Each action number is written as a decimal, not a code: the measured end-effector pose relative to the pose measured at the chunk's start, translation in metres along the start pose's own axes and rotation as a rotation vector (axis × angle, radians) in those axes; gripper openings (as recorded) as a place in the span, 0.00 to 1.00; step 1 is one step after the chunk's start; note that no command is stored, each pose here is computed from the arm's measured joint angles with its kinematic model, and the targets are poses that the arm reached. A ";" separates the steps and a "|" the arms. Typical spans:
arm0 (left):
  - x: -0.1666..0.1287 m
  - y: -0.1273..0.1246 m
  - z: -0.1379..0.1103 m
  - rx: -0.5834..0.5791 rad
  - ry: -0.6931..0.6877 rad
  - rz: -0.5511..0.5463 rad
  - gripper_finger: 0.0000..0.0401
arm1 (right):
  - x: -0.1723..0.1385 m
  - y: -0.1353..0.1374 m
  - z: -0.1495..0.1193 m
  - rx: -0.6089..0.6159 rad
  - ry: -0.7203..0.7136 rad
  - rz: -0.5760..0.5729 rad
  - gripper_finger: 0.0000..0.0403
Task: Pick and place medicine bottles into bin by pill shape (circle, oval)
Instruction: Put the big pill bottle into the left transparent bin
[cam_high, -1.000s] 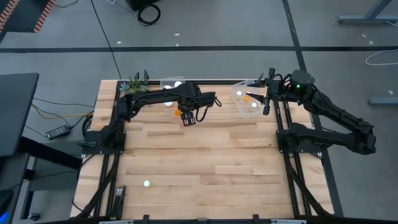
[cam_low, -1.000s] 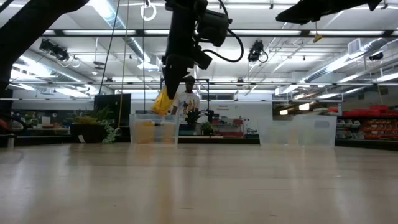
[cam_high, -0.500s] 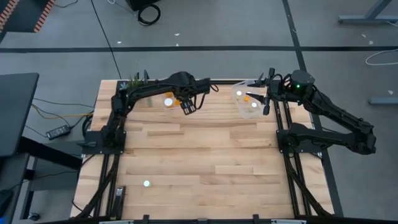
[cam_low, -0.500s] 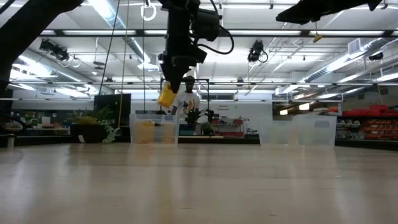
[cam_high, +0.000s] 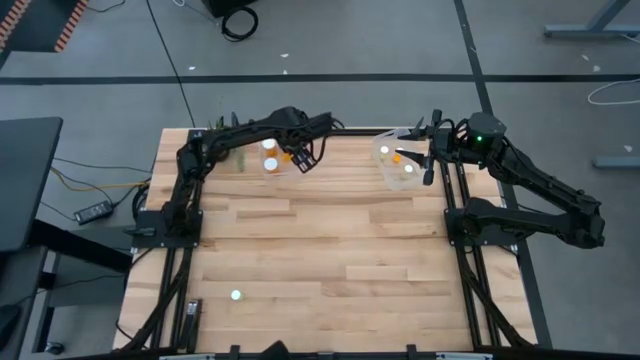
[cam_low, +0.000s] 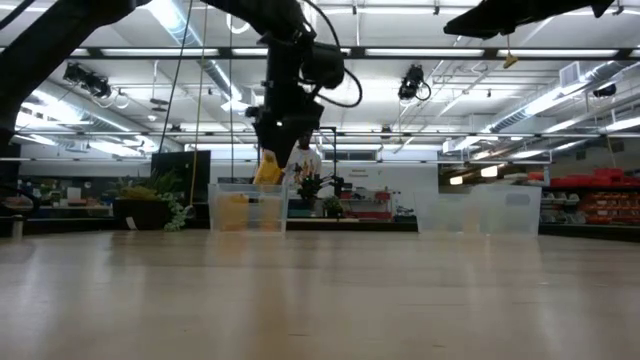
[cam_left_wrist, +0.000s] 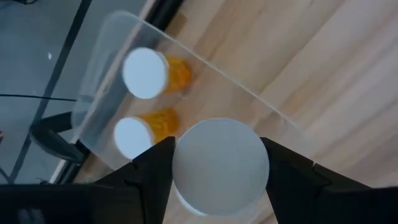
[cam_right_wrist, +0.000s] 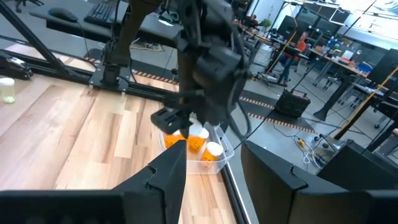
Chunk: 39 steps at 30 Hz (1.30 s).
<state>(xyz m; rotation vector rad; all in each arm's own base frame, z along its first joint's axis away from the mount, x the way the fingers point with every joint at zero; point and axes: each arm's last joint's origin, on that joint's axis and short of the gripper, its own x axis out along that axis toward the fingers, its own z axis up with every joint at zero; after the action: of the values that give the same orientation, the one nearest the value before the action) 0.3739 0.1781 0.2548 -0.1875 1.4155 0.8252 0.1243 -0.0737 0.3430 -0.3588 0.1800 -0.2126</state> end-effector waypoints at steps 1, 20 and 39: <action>0.006 -0.002 -0.002 0.006 0.007 0.002 0.56 | 0.000 0.000 0.000 0.000 0.000 0.000 0.40; 0.053 -0.005 -0.005 -0.140 -0.010 -0.063 0.56 | 0.000 0.000 0.000 0.000 0.000 0.000 0.40; 0.054 -0.005 -0.006 -0.134 0.018 -0.123 0.61 | 0.000 0.000 0.000 0.000 0.000 0.000 0.40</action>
<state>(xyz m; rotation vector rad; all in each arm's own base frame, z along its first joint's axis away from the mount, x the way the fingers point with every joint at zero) 0.3687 0.1920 0.2027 -0.3825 1.3521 0.8184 0.1243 -0.0737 0.3430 -0.3586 0.1803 -0.2124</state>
